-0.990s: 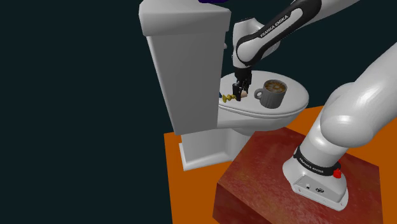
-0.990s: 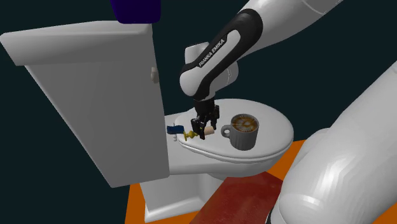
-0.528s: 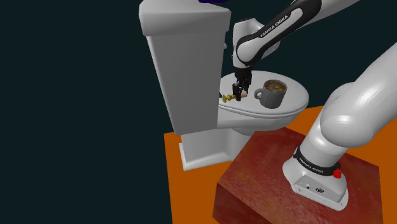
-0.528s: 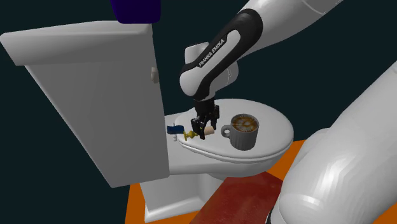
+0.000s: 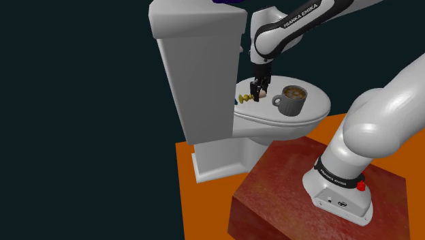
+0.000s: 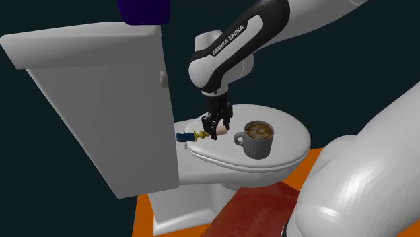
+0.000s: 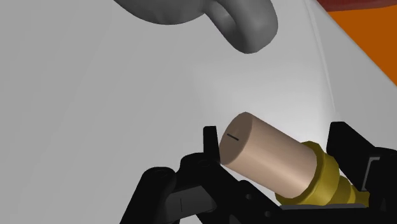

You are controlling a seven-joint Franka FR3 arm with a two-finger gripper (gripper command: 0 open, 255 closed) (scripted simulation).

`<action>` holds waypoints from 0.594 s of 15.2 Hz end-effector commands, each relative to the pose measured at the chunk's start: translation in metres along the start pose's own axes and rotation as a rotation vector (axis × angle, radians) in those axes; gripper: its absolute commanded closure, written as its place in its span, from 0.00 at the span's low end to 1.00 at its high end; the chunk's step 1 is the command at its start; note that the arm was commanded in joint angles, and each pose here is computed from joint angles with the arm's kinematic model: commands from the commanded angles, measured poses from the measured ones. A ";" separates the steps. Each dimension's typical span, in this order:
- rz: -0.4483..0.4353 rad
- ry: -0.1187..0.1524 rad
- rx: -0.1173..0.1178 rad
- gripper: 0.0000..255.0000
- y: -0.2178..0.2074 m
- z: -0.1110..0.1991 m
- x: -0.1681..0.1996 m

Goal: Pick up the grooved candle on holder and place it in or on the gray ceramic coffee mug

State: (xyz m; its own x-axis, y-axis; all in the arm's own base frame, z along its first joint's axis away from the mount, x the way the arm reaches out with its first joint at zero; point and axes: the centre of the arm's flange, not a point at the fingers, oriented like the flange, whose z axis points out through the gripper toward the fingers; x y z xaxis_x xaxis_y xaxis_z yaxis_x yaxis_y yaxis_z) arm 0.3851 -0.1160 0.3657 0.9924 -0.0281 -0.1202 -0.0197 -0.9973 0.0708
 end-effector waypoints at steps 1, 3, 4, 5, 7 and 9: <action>0.000 -0.001 0.000 1.00 0.002 -0.010 -0.001; 0.000 -0.001 0.000 1.00 0.002 -0.021 -0.002; 0.000 -0.001 0.000 1.00 0.003 -0.026 -0.003; 0.000 -0.001 0.000 1.00 0.003 -0.031 -0.003; 0.000 -0.001 0.000 1.00 0.004 -0.041 -0.005; 0.000 -0.001 0.000 1.00 0.005 -0.052 -0.006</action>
State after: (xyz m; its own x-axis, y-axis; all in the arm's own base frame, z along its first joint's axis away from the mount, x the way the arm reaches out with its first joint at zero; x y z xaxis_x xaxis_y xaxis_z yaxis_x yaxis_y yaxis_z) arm 0.3851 -0.1167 0.4140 0.9923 -0.0282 -0.1202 -0.0197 -0.9973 0.0708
